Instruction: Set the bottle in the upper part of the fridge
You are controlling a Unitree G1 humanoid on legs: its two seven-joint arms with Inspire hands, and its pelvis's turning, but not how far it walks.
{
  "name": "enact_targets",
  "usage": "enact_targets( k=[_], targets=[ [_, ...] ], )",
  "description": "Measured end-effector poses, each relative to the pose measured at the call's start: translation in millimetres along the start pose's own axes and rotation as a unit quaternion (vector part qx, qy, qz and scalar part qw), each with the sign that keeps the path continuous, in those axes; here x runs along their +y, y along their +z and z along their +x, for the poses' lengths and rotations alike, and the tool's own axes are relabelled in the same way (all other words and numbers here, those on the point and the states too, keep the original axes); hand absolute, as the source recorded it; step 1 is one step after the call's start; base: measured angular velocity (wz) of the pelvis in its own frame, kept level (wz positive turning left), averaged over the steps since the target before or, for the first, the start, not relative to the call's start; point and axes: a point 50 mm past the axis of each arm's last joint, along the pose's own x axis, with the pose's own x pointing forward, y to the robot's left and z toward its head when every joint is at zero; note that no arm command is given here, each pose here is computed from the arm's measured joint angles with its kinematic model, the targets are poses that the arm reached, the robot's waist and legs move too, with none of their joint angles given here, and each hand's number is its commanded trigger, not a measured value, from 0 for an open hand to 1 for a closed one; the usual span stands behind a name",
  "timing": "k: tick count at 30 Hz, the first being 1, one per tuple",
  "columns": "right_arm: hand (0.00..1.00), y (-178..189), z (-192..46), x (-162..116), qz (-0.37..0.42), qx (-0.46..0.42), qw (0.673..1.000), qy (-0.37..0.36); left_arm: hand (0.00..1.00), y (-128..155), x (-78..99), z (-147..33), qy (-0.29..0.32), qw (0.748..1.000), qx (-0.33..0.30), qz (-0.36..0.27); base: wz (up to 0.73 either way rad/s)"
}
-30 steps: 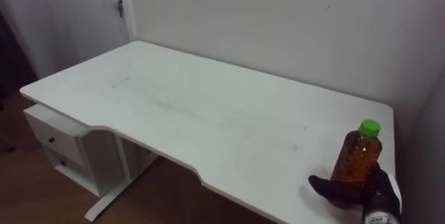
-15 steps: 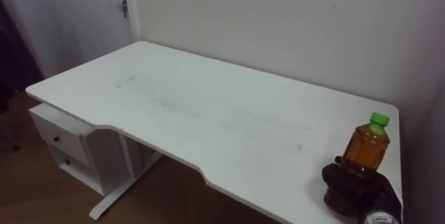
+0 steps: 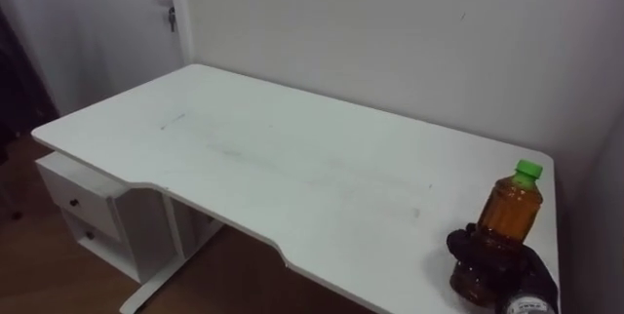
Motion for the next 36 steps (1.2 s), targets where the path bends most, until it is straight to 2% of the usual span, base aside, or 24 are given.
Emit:
enact_targets(
  k=[8, 13, 20, 28, 36],
  targets=[
    [1.0, 36, -10, 24, 0.016, -0.073, 0.994, 0.074, 0.0, 0, 7.7, 1.0, 0.01, 1.0, -0.003, -0.012, 0.0],
    [1.0, 56, -16, 32, -0.022, -0.122, 0.985, 0.118, 0.0, -3, 15.7, 1.8, 0.019, 1.0, 0.002, -0.005, -0.01],
    [1.0, 66, -20, 37, -0.031, -0.135, 0.98, 0.139, 0.0, 3, 16.5, 3.7, 0.019, 1.0, 0.0, -0.005, -0.09],
    [1.0, 107, -43, 51, -0.044, -0.229, 0.954, 0.19, 0.0, 3, 25.0, 4.3, 0.033, 0.999, -0.003, -0.013, -0.12],
    [1.0, 111, -47, 54, -0.061, -0.243, 0.945, 0.208, 0.0, 1, 28.6, 4.6, 0.038, 0.999, -0.003, 0.001, -0.08]
  ],
)
